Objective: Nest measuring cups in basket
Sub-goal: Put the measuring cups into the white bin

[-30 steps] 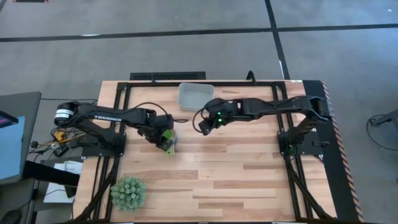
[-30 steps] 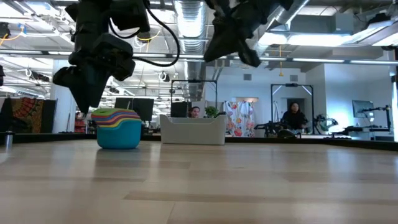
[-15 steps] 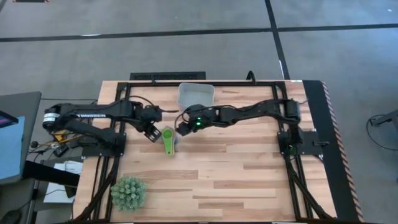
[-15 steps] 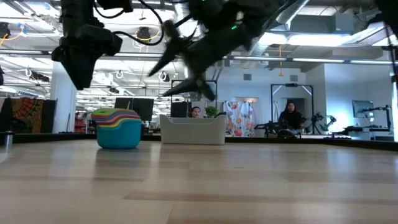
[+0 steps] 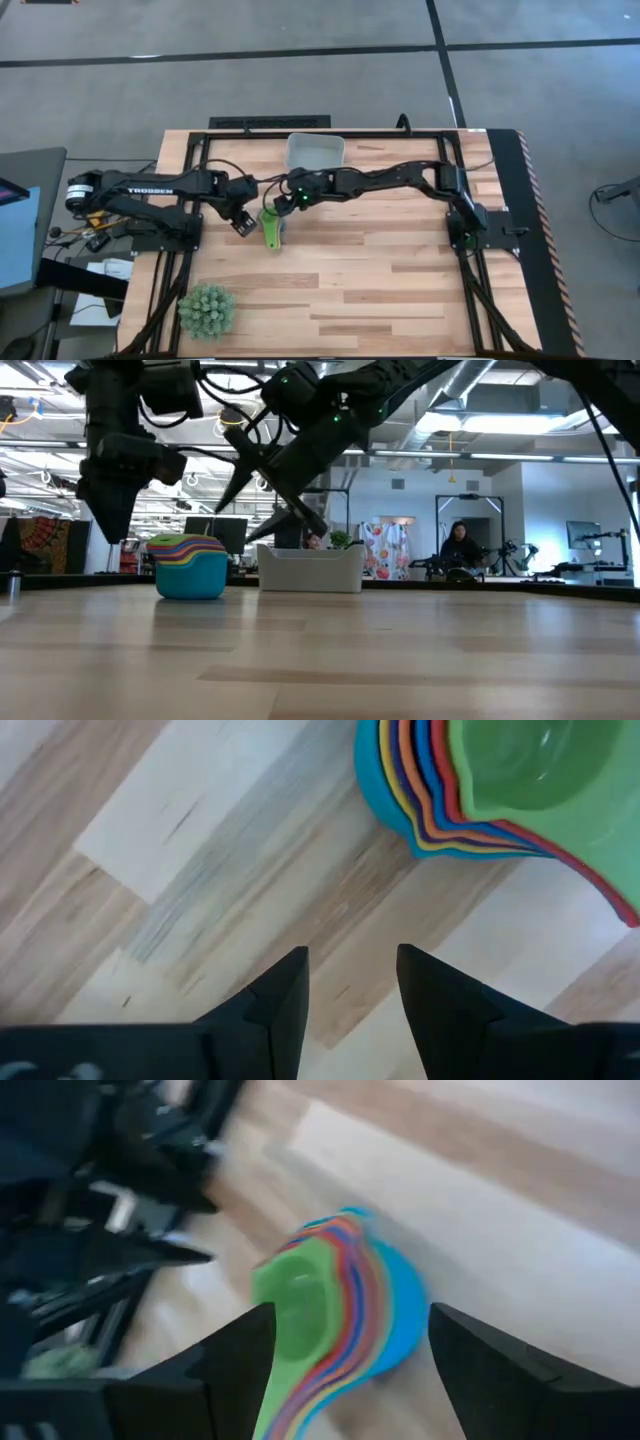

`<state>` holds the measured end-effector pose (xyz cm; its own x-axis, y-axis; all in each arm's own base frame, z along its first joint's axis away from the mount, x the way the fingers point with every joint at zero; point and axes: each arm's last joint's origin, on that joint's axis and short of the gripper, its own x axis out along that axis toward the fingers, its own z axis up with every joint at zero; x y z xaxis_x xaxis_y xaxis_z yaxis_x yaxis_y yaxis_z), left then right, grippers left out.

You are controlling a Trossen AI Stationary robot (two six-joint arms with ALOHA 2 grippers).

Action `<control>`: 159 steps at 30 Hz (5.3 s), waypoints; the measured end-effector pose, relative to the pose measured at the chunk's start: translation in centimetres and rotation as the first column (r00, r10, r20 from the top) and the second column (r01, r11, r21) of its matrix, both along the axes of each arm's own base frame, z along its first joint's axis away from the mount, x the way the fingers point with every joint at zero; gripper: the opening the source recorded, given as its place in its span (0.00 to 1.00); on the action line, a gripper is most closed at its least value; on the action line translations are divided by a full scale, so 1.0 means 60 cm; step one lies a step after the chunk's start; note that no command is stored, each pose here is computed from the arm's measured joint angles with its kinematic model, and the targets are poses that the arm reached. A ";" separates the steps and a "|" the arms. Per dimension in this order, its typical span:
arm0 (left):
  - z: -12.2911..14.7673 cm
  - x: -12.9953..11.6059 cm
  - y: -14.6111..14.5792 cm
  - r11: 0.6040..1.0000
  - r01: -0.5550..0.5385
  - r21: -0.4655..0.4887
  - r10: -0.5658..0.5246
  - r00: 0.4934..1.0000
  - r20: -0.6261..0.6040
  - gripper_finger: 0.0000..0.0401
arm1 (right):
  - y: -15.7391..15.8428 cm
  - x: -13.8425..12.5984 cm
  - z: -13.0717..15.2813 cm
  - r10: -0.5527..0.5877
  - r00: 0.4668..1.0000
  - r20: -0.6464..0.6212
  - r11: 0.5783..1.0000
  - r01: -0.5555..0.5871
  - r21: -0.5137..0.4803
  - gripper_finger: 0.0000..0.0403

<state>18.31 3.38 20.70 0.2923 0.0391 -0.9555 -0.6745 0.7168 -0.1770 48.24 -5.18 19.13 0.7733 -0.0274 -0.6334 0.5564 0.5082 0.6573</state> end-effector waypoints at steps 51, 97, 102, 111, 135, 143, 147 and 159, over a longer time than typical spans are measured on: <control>-0.020 0.031 0.007 0.955 0.256 0.152 -0.274 0.955 0.114 0.35 | 0.004 -0.010 -0.010 -0.019 0.996 -0.088 0.999 0.021 0.027 0.71; -0.049 0.086 -0.001 0.970 0.196 0.147 -0.229 0.936 0.268 0.35 | 0.037 -0.009 -0.052 0.027 0.980 -0.196 0.998 -0.015 0.061 0.57; -0.049 0.086 -0.001 0.970 0.189 0.152 -0.224 0.938 0.263 0.35 | 0.041 -0.011 -0.051 0.043 0.977 -0.208 0.998 -0.033 0.054 0.44; -0.050 0.086 0.001 0.975 0.154 0.162 -0.192 0.946 0.262 0.35 | 0.043 -0.013 -0.052 0.073 0.971 -0.227 0.997 -0.068 0.028 0.27; 0.167 -0.020 0.038 0.939 -0.043 0.341 -0.089 0.928 0.363 0.35 | 0.013 -0.056 0.043 0.145 0.966 -0.216 0.987 -0.157 -0.040 0.26; 0.220 -0.068 0.046 0.904 -0.205 0.374 -0.002 0.875 0.484 0.35 | -0.064 -0.098 0.128 0.049 0.990 -0.130 0.986 -0.069 -0.155 0.26; 0.212 -0.064 0.048 0.909 -0.221 0.353 0.029 0.879 0.476 0.35 | -0.125 -0.129 0.156 -0.034 0.992 -0.125 0.970 0.003 -0.244 0.26; 0.185 -0.031 0.061 0.924 -0.234 0.301 0.092 0.904 0.419 0.35 | -0.281 -0.189 0.148 -0.031 0.977 -0.211 0.873 -0.076 -0.481 0.26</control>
<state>16.48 7.03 31.78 0.5980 0.4170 -0.6845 -0.7137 0.6657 -0.2178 36.88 -22.06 27.99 0.6313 -0.3558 -0.6891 0.6359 0.7461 0.1973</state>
